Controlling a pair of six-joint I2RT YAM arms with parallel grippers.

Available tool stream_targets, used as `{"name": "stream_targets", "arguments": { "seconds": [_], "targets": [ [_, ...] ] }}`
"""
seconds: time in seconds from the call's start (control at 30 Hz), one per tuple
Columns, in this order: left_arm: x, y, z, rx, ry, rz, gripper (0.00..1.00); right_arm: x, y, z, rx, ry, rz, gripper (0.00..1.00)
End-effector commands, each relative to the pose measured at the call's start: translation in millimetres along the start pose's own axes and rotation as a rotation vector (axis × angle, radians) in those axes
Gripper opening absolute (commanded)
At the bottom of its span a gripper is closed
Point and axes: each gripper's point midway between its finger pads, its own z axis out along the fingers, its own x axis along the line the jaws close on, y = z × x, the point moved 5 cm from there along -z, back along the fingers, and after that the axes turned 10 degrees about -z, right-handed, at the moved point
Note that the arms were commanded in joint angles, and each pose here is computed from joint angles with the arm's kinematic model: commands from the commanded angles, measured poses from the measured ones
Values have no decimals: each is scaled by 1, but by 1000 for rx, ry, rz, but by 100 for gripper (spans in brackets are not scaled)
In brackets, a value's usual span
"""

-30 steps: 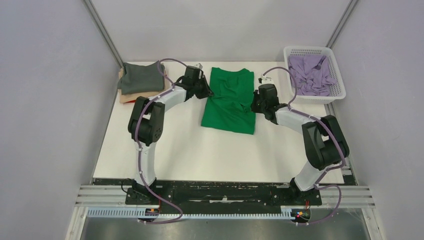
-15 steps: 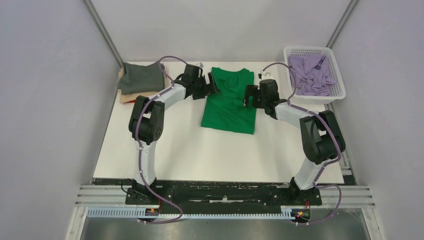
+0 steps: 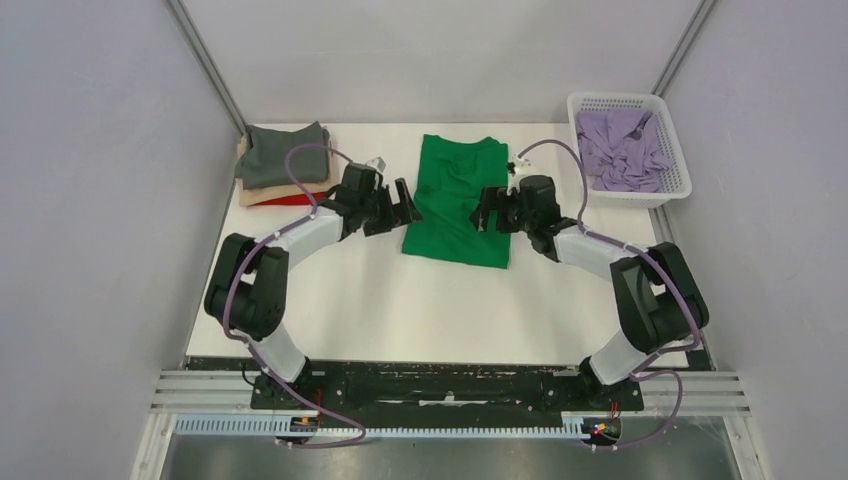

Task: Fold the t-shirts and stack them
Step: Fold the folded rectangular tshirt in 1/3 of the way, then grab one side of the 2/3 rectangular tshirt with both arms

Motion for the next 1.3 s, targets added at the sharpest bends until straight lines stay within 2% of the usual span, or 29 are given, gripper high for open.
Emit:
{"name": "stream_targets", "arguments": {
  "seconds": [0.0,0.17,0.37,0.47,0.6,0.73,0.87,1.07,1.17,1.27],
  "targets": [
    [2,-15,-12,-22,-19,-38,100,27,20,18,-70,103,-30,98],
    [13,-38,-11,26,4,-85,100,15,30,68,-49,26,6,98],
    [17,-46,-10,26,27,-87,100,-2,57,112,-59,-85,-42,98],
    [24,-48,-5,25,61,-82,100,2,67,103,-56,-69,-64,98],
    [28,-51,4,48,72,-86,96,8,63,60,-89,-43,-86,98],
    [30,-52,10,52,81,-82,85,2,31,12,-82,-84,-78,98],
    [28,-57,15,74,66,-87,69,-5,-4,-25,-69,-132,-52,98],
    [32,-61,27,81,83,-91,59,-4,-46,-56,-43,-101,-25,98],
    [35,-64,31,91,92,-98,44,4,-60,-63,-14,-39,-15,98],
    [41,-63,31,69,119,-98,23,4,-72,-65,26,-17,-45,98]
  ]
}}
